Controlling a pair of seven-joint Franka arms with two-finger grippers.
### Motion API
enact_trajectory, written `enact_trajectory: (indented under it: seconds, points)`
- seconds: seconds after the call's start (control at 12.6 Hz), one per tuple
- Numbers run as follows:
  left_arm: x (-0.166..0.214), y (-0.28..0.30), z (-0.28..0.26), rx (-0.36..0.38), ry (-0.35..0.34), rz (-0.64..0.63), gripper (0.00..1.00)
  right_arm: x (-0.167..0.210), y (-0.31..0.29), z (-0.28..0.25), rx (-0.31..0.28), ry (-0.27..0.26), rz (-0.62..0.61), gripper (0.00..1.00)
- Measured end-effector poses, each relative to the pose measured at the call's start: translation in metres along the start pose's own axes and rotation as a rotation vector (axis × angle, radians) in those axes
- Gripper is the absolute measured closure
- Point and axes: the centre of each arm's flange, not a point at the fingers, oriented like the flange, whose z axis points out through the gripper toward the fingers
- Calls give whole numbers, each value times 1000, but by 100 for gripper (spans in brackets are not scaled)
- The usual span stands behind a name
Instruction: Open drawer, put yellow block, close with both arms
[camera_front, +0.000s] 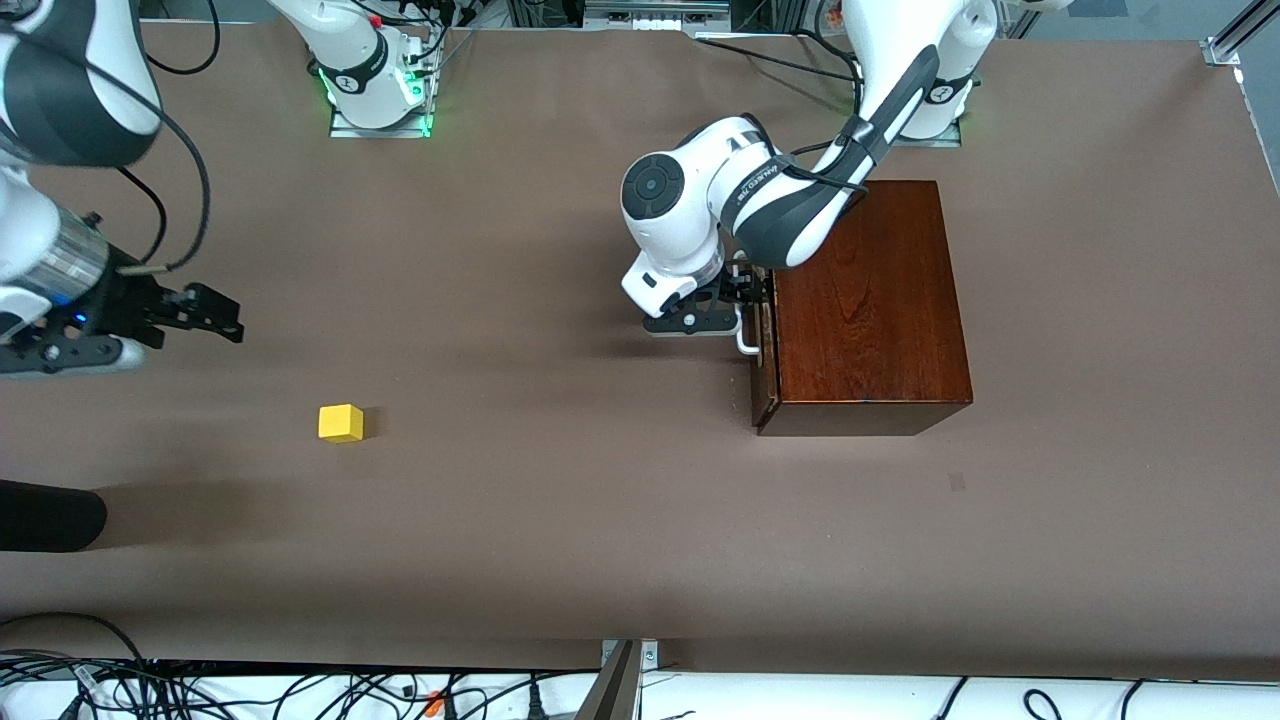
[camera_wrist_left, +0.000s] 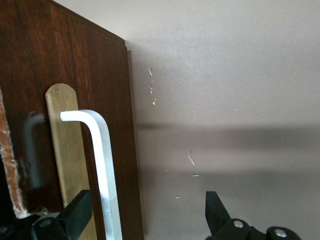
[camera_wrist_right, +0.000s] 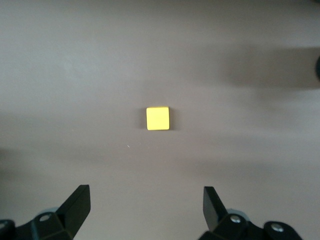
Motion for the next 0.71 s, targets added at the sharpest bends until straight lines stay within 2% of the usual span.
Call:
enact_trajectory:
  seconds: [0.24, 0.71]
  points:
    - [0, -1, 5, 9, -8, -4, 0, 19, 1, 57, 7, -43, -3, 0]
    - [0, 0, 12, 14, -17, -7, 0, 41, 11, 180, 21, -70, 11, 0]
